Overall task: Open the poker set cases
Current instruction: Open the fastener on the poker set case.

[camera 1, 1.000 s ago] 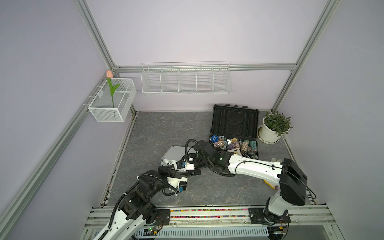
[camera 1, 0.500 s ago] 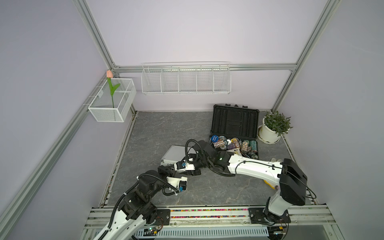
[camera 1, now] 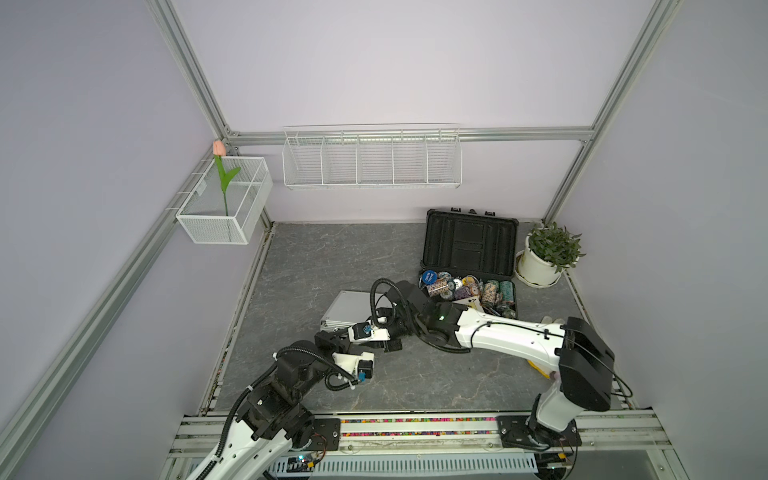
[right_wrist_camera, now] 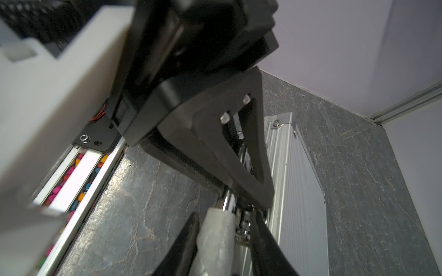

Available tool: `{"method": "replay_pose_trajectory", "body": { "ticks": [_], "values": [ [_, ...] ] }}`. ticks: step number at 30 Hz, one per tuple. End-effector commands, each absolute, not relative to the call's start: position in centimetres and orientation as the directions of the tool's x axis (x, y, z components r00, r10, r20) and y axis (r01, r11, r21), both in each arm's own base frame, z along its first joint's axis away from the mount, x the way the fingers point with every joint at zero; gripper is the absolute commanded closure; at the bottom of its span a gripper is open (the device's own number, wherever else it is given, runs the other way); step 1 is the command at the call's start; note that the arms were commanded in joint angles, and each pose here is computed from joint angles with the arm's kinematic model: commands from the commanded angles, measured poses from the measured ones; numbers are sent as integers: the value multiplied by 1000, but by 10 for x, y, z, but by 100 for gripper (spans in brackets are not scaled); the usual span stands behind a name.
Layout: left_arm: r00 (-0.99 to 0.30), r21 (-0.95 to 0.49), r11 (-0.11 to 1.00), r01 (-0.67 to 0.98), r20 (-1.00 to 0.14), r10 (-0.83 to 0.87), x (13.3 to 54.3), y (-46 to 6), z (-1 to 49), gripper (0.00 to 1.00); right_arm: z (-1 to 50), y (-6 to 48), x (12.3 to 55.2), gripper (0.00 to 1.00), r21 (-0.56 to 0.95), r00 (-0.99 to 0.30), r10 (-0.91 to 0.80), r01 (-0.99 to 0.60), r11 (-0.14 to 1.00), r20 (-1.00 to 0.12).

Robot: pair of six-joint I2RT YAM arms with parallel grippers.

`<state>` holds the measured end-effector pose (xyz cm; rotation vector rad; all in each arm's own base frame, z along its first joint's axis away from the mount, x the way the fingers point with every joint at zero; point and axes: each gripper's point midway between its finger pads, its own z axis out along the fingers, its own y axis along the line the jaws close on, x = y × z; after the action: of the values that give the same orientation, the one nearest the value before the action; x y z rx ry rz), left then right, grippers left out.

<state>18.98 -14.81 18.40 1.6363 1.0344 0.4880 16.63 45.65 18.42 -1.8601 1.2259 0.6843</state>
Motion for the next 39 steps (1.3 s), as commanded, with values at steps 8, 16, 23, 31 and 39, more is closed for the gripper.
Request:
{"method": "replay_pose_trajectory", "body": {
  "ticks": [8,16,23,31,39],
  "values": [
    [605,966,2,257,-163,780,185,-155,216,100,187,456,154,77,-219,310,-502,-947,-233,-807],
    [609,967,23,254,-179,773,183,-155,216,100,187,457,152,71,-178,255,-500,-964,-198,-828],
    [612,967,27,252,-181,770,182,-155,219,100,201,455,152,40,-193,247,-454,-968,-164,-856],
    [623,941,-61,334,-172,763,175,-156,197,100,224,436,162,28,-298,288,-364,-954,-28,-886],
    [611,855,-208,475,-150,777,161,-147,172,100,238,417,164,27,-391,358,-333,-920,37,-872]
  ]
}}
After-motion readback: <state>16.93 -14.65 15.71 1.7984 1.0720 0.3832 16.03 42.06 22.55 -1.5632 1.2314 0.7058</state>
